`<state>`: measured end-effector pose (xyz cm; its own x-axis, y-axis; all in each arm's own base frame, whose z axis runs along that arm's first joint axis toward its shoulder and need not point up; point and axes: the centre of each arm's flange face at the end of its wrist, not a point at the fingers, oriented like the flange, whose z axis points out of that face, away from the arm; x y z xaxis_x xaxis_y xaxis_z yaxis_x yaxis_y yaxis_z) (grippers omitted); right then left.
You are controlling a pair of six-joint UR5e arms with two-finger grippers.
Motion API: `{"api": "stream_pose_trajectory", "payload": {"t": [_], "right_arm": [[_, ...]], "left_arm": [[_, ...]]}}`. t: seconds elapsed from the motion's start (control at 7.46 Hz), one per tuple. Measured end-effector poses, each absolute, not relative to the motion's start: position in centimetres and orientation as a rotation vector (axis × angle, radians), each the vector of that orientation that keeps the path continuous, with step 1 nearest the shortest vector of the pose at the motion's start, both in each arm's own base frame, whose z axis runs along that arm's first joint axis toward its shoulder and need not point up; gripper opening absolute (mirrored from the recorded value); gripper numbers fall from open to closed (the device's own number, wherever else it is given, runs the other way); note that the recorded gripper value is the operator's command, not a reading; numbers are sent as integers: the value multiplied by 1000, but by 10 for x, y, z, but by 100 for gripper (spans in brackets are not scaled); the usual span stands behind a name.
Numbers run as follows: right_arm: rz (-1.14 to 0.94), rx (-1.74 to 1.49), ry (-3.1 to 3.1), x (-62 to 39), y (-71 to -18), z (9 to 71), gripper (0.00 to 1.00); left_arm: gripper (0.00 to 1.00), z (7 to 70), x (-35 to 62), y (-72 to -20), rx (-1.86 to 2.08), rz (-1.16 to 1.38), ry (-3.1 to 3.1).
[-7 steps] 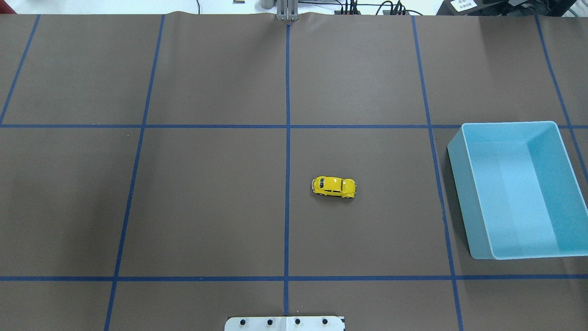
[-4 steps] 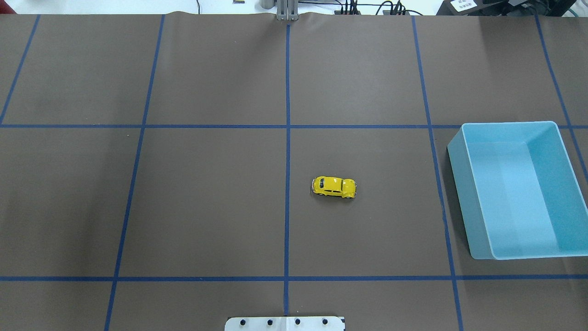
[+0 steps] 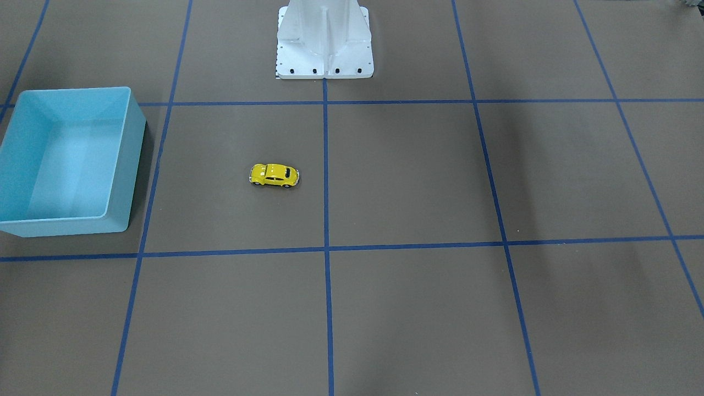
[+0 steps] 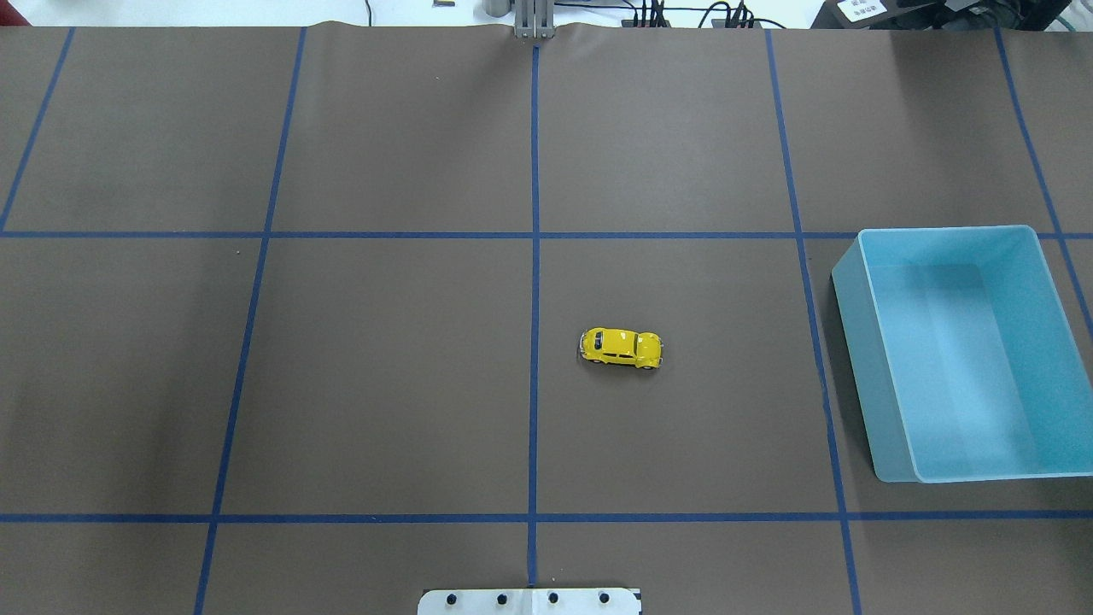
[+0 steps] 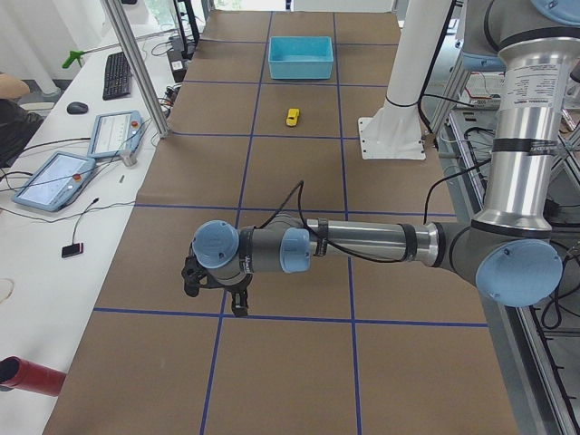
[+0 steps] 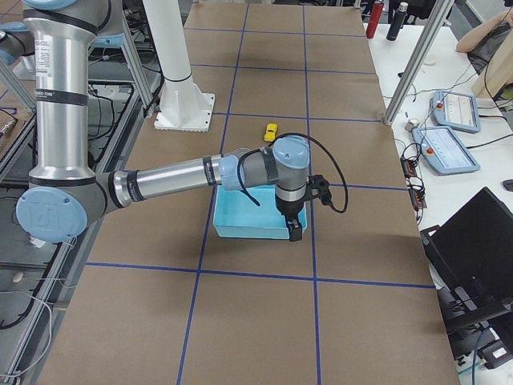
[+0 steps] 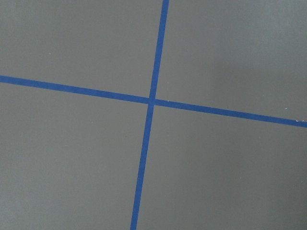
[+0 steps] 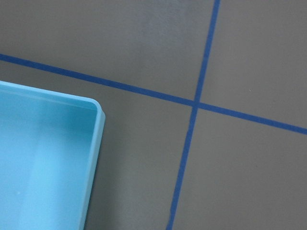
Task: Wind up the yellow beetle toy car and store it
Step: 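Move the right gripper from beside the bin over the yellow car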
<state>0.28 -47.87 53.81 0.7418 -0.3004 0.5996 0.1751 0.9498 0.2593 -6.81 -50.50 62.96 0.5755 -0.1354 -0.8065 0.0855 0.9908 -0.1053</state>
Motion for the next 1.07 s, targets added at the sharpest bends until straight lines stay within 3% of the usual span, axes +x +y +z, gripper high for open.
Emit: {"api": "stream_pose_trajectory", "payload": {"t": [0.27,1.07], "right_arm": [[-415,253,-731,-60,-493,480,100],[-775,273,-902,-242,-511,309,100]], "left_arm": [[100,614,-71,-491,-22,-117,920],[100,646,-75,-456,-70,-145,855]]}}
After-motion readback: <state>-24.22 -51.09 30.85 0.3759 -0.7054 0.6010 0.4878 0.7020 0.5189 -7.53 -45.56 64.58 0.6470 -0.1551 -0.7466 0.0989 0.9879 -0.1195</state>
